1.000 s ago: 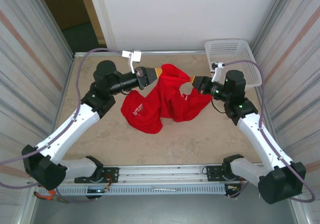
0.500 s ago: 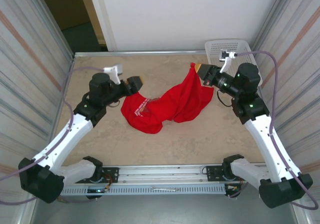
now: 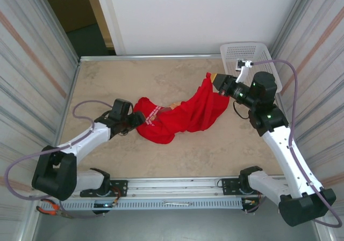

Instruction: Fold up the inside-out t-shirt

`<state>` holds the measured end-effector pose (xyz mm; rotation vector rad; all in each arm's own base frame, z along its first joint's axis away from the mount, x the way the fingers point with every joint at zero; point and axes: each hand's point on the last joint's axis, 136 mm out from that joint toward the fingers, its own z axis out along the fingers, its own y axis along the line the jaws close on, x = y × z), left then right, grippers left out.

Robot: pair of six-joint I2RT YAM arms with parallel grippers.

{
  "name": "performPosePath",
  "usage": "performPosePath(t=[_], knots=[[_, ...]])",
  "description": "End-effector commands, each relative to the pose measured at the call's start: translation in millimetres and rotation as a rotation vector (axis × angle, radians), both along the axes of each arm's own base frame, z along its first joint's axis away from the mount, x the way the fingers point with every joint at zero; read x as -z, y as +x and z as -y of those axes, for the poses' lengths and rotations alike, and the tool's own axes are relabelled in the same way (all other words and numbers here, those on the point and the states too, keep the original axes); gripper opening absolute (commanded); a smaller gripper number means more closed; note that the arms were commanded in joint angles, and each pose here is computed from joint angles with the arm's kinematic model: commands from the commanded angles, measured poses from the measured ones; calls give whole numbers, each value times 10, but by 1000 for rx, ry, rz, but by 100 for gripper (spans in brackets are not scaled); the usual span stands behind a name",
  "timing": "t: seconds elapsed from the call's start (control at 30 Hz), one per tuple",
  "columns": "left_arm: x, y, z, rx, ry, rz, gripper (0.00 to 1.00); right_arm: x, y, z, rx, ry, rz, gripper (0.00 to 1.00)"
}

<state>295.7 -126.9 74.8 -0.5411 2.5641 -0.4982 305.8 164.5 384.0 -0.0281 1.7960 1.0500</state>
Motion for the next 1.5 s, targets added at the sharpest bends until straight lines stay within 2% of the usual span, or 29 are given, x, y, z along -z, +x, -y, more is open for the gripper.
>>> performPosePath(t=[0.0, 0.27, 0.33, 0.37, 0.43, 0.47, 0.57, 0.67, 0.8, 0.9, 0.93, 1.07, 1.13, 1.2, 1.33, 1.47], knots=[[89, 165, -90, -30, 85, -16, 70, -165, -42, 57, 13, -5, 64, 0], [339, 223, -47, 4, 176, -76, 63, -273, -34, 62, 12, 0, 82, 0], [375, 233, -48, 5, 193, -82, 55, -293, -30, 57, 11, 3, 85, 0], [392, 242, -57, 6, 203, -82, 44, -318, -24, 60, 12, 4, 91, 0], [361, 286, -61, 16, 218, -64, 12, -405, -7, 66, 14, 9, 108, 0], [283, 331, -64, 26, 228, -41, 0, -505, -25, 80, 15, 13, 130, 0], [-281, 531, -53, 59, 228, 89, 0, -762, 139, 139, 28, 14, 160, 0], [-1309, 720, -59, 70, 160, 322, 0, -1352, 209, 336, 78, 38, 261, 0], [-2844, 762, -188, 48, 0, 641, 0, -2251, 129, 626, 154, 84, 435, 0], [-3673, 706, -348, 32, -115, 803, 0, -2813, -67, 805, 204, 119, 557, 0], [-3843, 687, -393, 26, -135, 836, 0, -2912, -113, 842, 217, 128, 580, 0], [-4244, 654, -549, -5, -194, 932, 0, -3192, -312, 957, 261, 152, 652, 0], [-4254, 676, -601, -14, -220, 928, 0, -3237, -392, 986, 273, 160, 665, 0], [-4284, 654, -560, 7, -320, 919, 0, -3248, -458, 980, 266, 162, 670, 0], [-4419, 382, -341, 44, -498, 958, 0, -3282, -687, 947, 243, 174, 696, 0], [-4302, 83, -147, -4, -594, 939, 0, -3298, -793, 911, 214, 198, 705, 0]])
